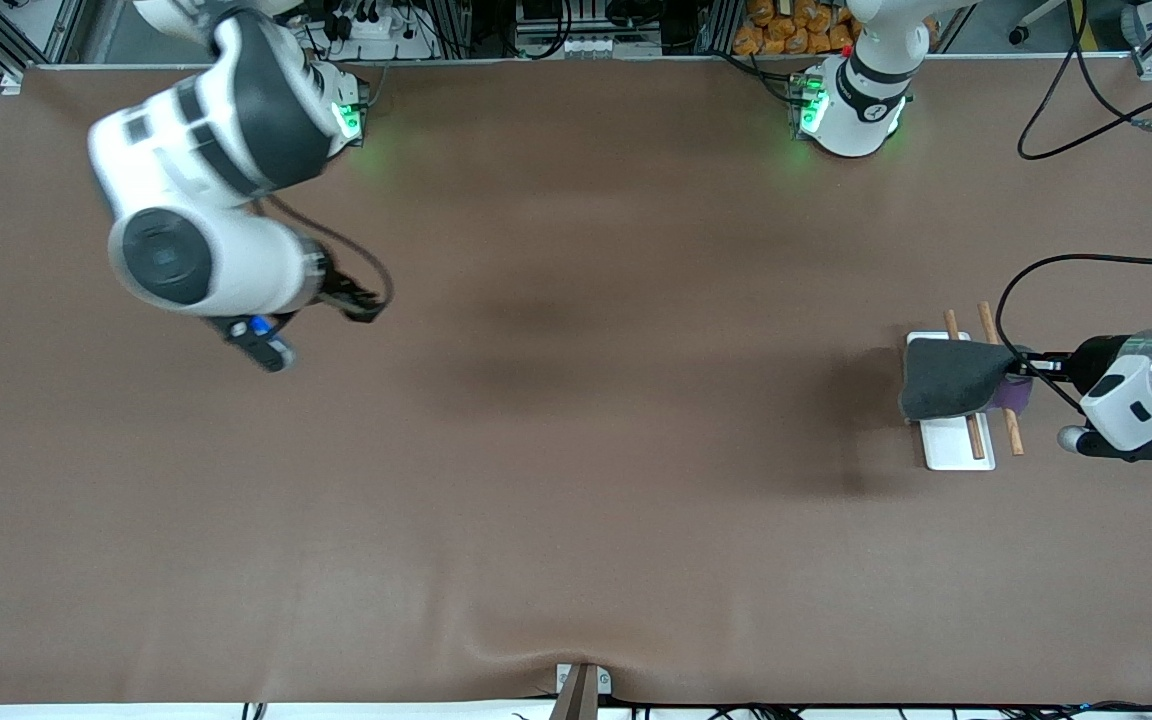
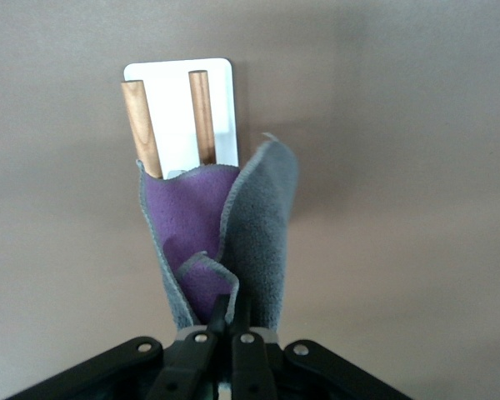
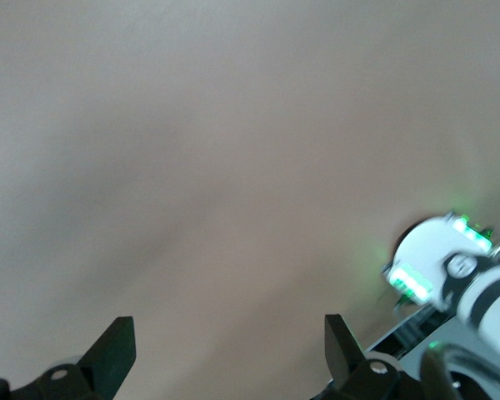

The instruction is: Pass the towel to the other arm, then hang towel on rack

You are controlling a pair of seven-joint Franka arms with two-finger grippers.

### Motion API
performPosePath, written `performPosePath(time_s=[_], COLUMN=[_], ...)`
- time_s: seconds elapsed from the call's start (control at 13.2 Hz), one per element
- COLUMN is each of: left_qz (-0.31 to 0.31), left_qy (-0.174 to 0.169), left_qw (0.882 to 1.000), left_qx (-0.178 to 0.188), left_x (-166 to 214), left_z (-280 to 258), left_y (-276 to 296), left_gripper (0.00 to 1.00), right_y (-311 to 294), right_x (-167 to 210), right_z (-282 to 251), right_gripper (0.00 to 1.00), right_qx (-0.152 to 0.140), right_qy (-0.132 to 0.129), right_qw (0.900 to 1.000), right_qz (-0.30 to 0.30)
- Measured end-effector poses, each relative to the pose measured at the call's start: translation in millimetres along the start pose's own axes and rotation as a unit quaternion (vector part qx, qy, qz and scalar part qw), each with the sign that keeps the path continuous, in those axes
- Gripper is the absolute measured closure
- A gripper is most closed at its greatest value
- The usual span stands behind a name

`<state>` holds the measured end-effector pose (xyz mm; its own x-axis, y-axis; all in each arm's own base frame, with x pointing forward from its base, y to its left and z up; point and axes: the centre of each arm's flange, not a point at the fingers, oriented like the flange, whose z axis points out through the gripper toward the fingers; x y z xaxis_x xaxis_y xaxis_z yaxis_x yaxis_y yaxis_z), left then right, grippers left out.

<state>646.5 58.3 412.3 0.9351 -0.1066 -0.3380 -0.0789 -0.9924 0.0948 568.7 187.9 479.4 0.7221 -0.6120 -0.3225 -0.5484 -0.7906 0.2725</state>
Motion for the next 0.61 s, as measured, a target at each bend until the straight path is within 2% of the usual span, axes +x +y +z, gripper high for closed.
performPosePath(time_s=[0.15, 0.3, 0.46, 0.61], left_qz=[0.019, 0.034, 0.034, 0.036], left_qy=[-0.002, -0.003, -0.002, 0.000], left_qw=[1.000, 0.999, 0.999, 0.999], left_qx=[0.012, 0.019, 0.020, 0.015], left_x=[-2.6, -5.9, -8.8, -9.9], left_z=[-0.1, -0.6, -0.9, 3.1], left_y=[-13.6, -28.8, -42.4, -60.2], left_gripper=[0.97, 0.97, 0.97, 0.97], right_y=[37.4, 65.2, 115.8, 170.7], right_x=[26.8, 36.6, 64.8, 94.8], right_z=[-5.5, -14.0, -18.2, -10.6], right_gripper=[0.00, 0.00, 0.00, 0.00], right_qx=[-0.018, -0.009, 0.020, 0.037], right_qy=[0.031, 0.063, 0.096, 0.121], right_qw=[0.998, 0.993, 0.977, 0.960], right_qz=[-0.045, -0.104, -0.189, -0.251])
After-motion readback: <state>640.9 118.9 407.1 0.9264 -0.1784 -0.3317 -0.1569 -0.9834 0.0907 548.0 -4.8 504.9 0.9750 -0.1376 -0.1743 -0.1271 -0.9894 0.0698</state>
